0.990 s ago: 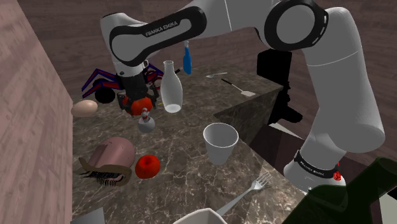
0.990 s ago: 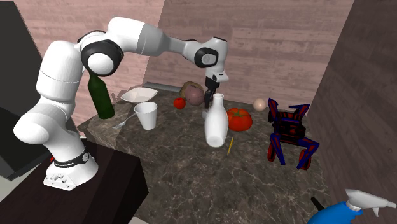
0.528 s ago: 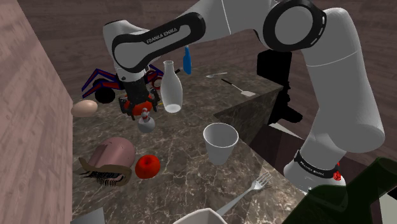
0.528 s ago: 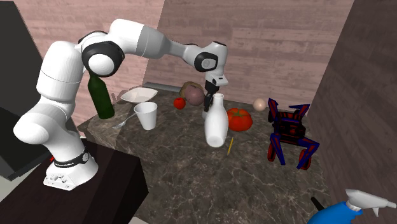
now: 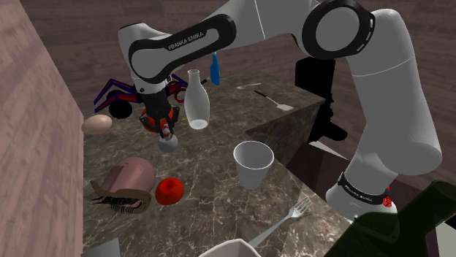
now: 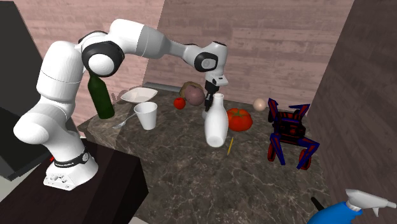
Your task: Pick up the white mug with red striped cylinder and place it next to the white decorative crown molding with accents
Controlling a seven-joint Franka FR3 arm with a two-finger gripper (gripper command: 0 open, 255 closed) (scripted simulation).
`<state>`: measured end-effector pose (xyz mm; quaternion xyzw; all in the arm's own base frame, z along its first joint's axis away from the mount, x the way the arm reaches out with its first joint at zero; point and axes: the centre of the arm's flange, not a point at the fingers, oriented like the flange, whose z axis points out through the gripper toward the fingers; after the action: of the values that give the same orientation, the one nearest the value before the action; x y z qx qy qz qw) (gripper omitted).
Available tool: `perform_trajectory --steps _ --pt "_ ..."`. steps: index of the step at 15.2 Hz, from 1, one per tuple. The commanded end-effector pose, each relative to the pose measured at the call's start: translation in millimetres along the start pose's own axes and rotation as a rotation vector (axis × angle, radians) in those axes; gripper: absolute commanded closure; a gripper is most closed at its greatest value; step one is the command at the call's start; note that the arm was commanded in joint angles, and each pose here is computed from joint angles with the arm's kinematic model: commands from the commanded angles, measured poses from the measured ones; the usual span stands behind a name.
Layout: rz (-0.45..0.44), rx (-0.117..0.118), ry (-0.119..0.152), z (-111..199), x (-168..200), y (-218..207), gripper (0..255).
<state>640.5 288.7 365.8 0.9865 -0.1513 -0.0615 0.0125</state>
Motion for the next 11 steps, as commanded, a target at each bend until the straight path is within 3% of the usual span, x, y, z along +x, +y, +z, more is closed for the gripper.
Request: perform_trajectory --steps 1,5,11 --pt "0.000 0.000 0.000 0.0 0.1 0.1 255" --pt "0.000 0.000 0.000 0.0 0.0 0.1 255" --pt "0.000 0.000 0.000 -31.4 -3.7 1.5 255"
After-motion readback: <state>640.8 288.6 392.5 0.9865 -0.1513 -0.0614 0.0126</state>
